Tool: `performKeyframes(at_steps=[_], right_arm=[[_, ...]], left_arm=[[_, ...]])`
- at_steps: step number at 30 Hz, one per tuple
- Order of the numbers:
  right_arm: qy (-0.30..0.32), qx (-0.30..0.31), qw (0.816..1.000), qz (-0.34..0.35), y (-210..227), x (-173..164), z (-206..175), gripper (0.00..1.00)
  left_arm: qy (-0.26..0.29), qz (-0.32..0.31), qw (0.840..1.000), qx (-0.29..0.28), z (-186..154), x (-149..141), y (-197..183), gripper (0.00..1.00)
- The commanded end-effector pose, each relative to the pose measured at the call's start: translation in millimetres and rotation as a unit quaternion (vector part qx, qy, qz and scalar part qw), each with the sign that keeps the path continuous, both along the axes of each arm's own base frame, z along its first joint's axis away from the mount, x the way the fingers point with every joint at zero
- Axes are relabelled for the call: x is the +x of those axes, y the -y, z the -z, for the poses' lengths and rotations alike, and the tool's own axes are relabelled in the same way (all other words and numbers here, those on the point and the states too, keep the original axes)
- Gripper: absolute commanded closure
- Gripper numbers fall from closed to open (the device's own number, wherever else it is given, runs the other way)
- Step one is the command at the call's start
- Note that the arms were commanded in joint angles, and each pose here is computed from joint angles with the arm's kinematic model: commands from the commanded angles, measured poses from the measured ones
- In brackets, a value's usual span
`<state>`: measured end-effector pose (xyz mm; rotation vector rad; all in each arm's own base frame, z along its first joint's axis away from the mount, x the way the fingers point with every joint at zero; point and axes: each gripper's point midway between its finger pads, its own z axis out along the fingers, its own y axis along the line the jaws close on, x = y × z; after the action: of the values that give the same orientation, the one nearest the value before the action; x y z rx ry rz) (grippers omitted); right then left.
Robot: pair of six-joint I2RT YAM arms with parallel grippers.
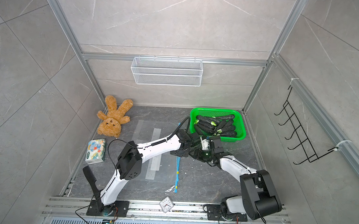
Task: Place the eggplant in a zip-top bag and seal the zipper
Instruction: Open the zipper food storage bag.
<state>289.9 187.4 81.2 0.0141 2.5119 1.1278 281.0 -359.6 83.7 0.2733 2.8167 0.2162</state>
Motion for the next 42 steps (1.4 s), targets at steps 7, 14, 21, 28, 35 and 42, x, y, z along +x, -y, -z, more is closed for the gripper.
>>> performKeyframes(at_steps=[7,14,21,28,35,42], right_arm=[[-0.007,0.052,0.998,-0.035,-36,-9,5,0.51],[-0.01,0.061,0.997,-0.045,-48,-10,8,0.52],[-0.01,0.061,0.997,-0.053,-55,-8,11,0.52],[-0.005,0.046,0.998,-0.051,-58,1,13,0.61],[0.013,0.037,0.998,-0.051,-59,7,3,0.9],[0.035,0.03,0.998,-0.051,-56,7,-16,1.0]], left_arm=[[0.042,-0.02,0.998,-0.044,-48,9,0,1.0],[0.045,-0.023,0.997,-0.054,-51,10,2,1.0],[0.044,-0.025,0.997,-0.062,-50,10,6,1.0],[0.044,-0.029,0.996,-0.068,-51,9,6,1.0],[0.046,-0.034,0.996,-0.075,-52,7,5,1.0],[0.051,-0.042,0.995,-0.077,-54,7,2,1.0]])
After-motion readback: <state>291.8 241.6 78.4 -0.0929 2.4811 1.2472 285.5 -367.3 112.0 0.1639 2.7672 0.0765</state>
